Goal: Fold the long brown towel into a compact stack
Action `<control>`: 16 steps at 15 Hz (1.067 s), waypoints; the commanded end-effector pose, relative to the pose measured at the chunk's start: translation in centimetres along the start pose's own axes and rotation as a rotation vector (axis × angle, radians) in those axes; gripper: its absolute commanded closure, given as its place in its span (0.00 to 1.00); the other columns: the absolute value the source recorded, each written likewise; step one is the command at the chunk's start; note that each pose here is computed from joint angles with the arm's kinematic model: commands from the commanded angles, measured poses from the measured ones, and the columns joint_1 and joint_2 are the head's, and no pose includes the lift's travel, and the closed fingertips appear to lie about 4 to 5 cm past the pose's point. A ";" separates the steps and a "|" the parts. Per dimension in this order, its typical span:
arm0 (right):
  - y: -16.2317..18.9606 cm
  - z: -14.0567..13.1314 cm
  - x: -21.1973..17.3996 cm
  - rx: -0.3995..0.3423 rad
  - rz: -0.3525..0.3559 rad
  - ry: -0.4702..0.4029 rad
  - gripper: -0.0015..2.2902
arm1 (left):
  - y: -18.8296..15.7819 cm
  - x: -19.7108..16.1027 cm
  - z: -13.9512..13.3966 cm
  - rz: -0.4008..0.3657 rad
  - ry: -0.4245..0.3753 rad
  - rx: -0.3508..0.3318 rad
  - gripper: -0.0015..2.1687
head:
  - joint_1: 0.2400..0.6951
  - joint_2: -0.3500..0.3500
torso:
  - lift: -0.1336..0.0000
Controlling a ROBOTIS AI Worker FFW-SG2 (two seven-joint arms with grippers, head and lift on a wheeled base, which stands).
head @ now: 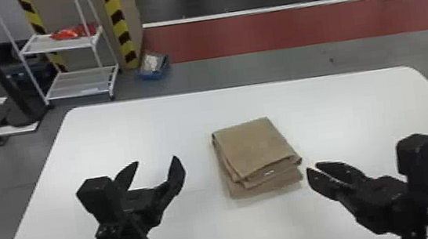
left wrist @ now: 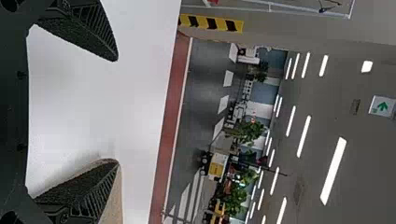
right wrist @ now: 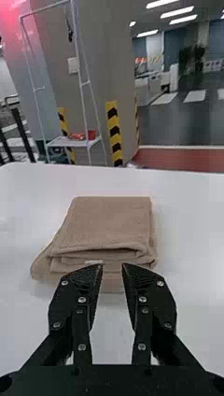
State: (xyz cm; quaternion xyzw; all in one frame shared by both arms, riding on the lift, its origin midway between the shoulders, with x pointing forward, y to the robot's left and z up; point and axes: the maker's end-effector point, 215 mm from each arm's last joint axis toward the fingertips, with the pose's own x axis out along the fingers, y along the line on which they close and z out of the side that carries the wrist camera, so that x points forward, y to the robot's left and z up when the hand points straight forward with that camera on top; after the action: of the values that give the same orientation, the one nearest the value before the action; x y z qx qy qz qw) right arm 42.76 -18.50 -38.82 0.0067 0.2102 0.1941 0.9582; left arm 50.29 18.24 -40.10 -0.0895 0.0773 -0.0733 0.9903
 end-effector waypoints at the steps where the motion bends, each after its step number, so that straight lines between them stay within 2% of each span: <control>1: -1.7 3.1 -1.6 -0.071 -0.134 -0.153 0.01 | 2.2 -0.7 0.4 0.006 -0.006 0.032 0.04 | 1.00 0.50 | 0.32; 2: -2.4 5.2 -2.8 -0.089 -0.217 -0.282 0.02 | 2.7 -0.9 0.6 0.011 -0.017 0.054 0.04 | 1.00 0.49 | 0.32; 3: -2.6 6.2 -3.7 -0.081 -0.270 -0.379 0.02 | 3.4 -1.6 1.1 0.026 -0.042 0.067 0.04 | 1.00 0.47 | 0.32; 4: -2.2 6.5 -3.8 -0.061 -0.284 -0.442 0.02 | 4.1 -2.5 1.8 0.041 -0.077 0.073 0.04 | 1.00 0.47 | 0.32; 5: -1.9 5.7 -3.6 -0.038 -0.296 -0.462 0.02 | 4.6 -3.5 2.6 0.055 -0.113 0.071 0.04 | 1.00 0.48 | 0.32; 8: -1.6 3.5 -2.8 0.017 -0.326 -0.426 0.03 | 5.2 -3.9 2.9 0.079 -0.131 0.075 0.04 | 1.00 0.53 | 0.32; 12: -1.6 3.2 -3.1 0.020 -0.337 -0.413 0.03 | 9.2 -5.3 3.8 0.146 -0.137 0.090 0.04 | 1.00 0.58 | 0.32; 16: -1.6 2.9 -3.1 0.019 -0.338 -0.406 0.03 | 10.2 -5.5 3.8 0.158 -0.124 0.095 0.04 | 1.00 0.65 | 0.32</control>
State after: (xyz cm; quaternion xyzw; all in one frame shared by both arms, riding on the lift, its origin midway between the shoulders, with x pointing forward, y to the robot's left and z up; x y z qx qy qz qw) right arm 42.04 -20.90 -34.99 0.0204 0.0123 0.0242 0.9994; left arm 46.88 29.36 -37.57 -0.0415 0.0182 0.0045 0.9990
